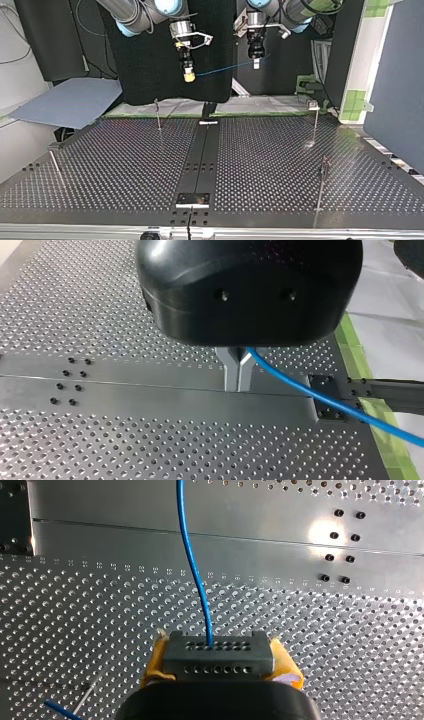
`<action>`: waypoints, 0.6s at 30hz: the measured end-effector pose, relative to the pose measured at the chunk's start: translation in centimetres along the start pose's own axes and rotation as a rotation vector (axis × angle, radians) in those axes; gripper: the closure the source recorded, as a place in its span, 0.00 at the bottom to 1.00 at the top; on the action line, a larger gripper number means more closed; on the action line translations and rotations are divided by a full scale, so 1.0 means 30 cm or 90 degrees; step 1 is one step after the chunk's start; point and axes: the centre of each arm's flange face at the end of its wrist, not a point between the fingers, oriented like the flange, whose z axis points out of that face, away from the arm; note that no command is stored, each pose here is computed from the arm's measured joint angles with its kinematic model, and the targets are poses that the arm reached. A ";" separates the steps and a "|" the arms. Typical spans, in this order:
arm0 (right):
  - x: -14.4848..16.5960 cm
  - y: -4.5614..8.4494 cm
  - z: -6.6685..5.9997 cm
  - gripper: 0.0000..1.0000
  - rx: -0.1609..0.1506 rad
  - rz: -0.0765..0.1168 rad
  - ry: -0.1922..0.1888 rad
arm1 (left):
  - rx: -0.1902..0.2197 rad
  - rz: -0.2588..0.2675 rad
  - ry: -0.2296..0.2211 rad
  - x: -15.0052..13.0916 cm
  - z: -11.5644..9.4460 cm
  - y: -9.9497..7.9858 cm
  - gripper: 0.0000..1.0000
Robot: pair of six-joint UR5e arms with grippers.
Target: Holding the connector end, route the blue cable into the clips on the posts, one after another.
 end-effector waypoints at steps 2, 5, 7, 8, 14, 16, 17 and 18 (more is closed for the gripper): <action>0.000 0.000 0.000 1.00 0.000 0.000 0.000 | 0.000 0.000 0.000 0.001 0.000 0.000 1.00; 0.000 0.000 0.000 1.00 0.000 0.000 0.000 | 0.000 0.000 0.000 0.001 0.000 0.000 1.00; 0.000 0.000 0.000 1.00 0.000 0.000 0.000 | 0.000 0.000 0.000 0.001 0.000 0.000 1.00; -0.002 -0.003 0.001 1.00 0.000 -0.001 -0.001 | 0.000 0.000 0.001 0.001 0.000 0.000 1.00; -0.066 -0.043 -0.030 1.00 0.001 -0.028 -0.041 | 0.000 0.000 0.001 0.001 0.000 0.000 1.00; -0.090 -0.047 -0.044 1.00 0.001 -0.036 -0.061 | 0.000 0.000 0.001 0.001 0.000 0.000 1.00; -0.098 -0.047 -0.049 1.00 0.002 -0.038 -0.069 | 0.000 0.000 0.001 0.001 0.000 0.000 1.00; -0.104 -0.047 -0.054 1.00 0.002 -0.041 -0.076 | 0.000 0.000 0.001 0.001 0.000 0.000 1.00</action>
